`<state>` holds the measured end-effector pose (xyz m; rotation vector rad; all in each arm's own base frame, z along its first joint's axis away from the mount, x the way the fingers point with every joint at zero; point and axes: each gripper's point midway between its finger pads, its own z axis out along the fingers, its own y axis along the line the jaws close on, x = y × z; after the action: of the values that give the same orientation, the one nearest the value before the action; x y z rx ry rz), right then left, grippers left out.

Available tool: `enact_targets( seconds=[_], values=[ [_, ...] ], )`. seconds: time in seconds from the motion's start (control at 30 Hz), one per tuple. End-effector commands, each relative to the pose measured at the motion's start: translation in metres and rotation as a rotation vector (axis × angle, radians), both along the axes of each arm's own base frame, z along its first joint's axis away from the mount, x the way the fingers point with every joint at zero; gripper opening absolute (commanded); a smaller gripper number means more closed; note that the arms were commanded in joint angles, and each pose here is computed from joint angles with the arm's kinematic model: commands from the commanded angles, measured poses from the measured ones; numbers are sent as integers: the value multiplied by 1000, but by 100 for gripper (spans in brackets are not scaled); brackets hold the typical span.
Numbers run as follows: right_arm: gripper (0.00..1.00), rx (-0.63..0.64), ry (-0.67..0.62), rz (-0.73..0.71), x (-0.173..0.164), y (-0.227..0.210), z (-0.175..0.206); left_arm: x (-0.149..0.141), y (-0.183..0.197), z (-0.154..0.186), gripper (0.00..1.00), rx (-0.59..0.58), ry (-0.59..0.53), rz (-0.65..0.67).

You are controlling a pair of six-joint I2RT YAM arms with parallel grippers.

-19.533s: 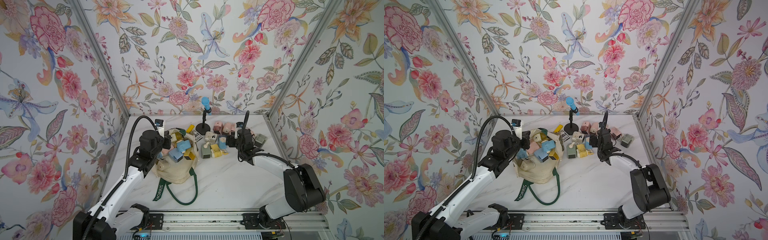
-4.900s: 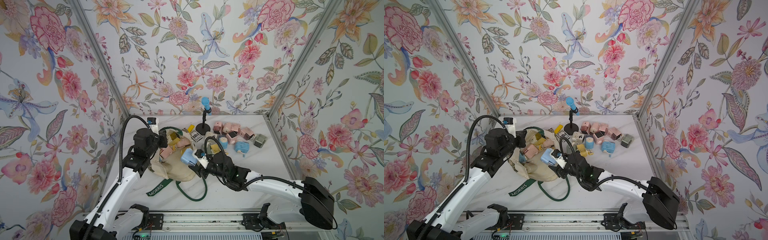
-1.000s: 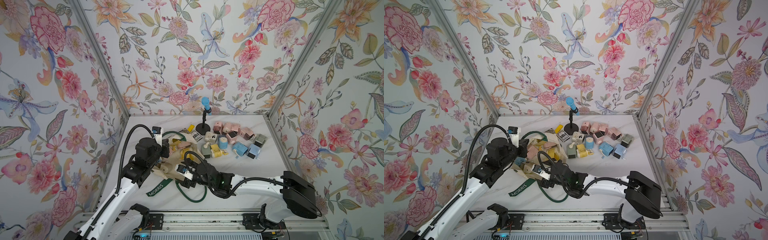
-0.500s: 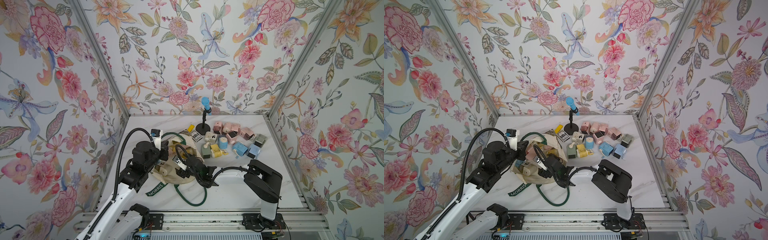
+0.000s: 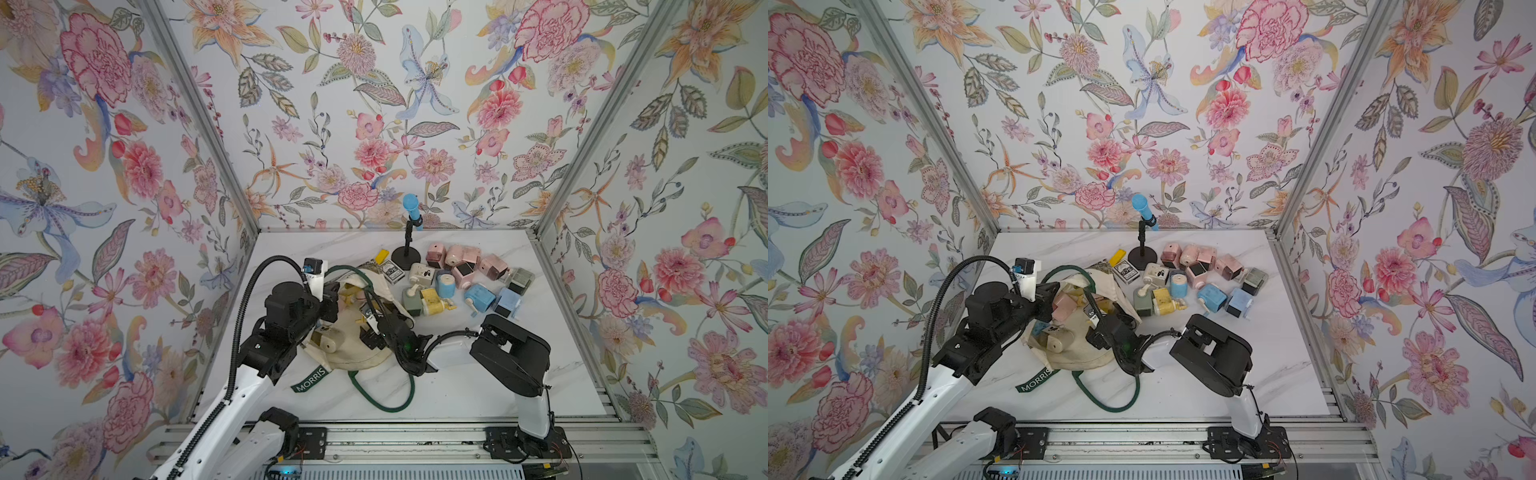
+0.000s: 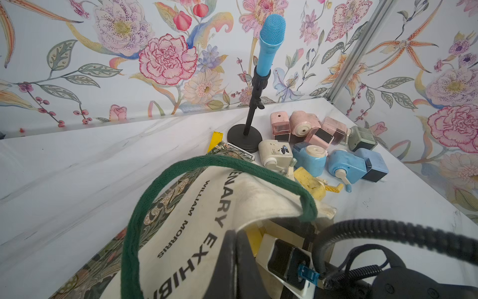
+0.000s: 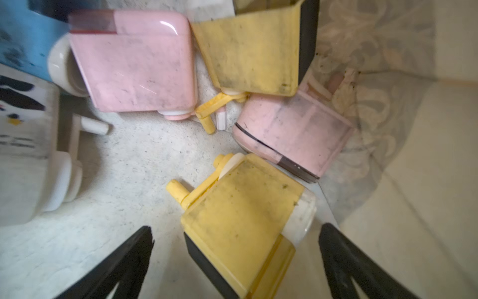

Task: Take out the pencil sharpeners from the tote bags
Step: Pick up the pencil sharpener from the canvas bag.

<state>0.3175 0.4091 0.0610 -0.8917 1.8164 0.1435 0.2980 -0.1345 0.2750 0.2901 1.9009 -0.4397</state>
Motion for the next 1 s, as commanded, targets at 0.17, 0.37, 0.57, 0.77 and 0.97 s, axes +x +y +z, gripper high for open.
enact_targets(
  seconds=[0.17,0.37,0.57,0.77,0.97],
  values=[
    [96,57,70,-134,24,-20,-22,8,4,12,0,-40,-26,19],
    [88,83,137,-131,30,-17,-38,10,6,7,0,-44,-9,23],
    [79,119,163,-131,32,-15,-41,10,7,7,0,-42,-9,26],
    [67,156,172,-76,26,-9,-36,9,7,6,0,-41,-10,28],
    [59,175,169,47,6,3,-21,9,7,4,0,-38,-4,27]
  ],
)
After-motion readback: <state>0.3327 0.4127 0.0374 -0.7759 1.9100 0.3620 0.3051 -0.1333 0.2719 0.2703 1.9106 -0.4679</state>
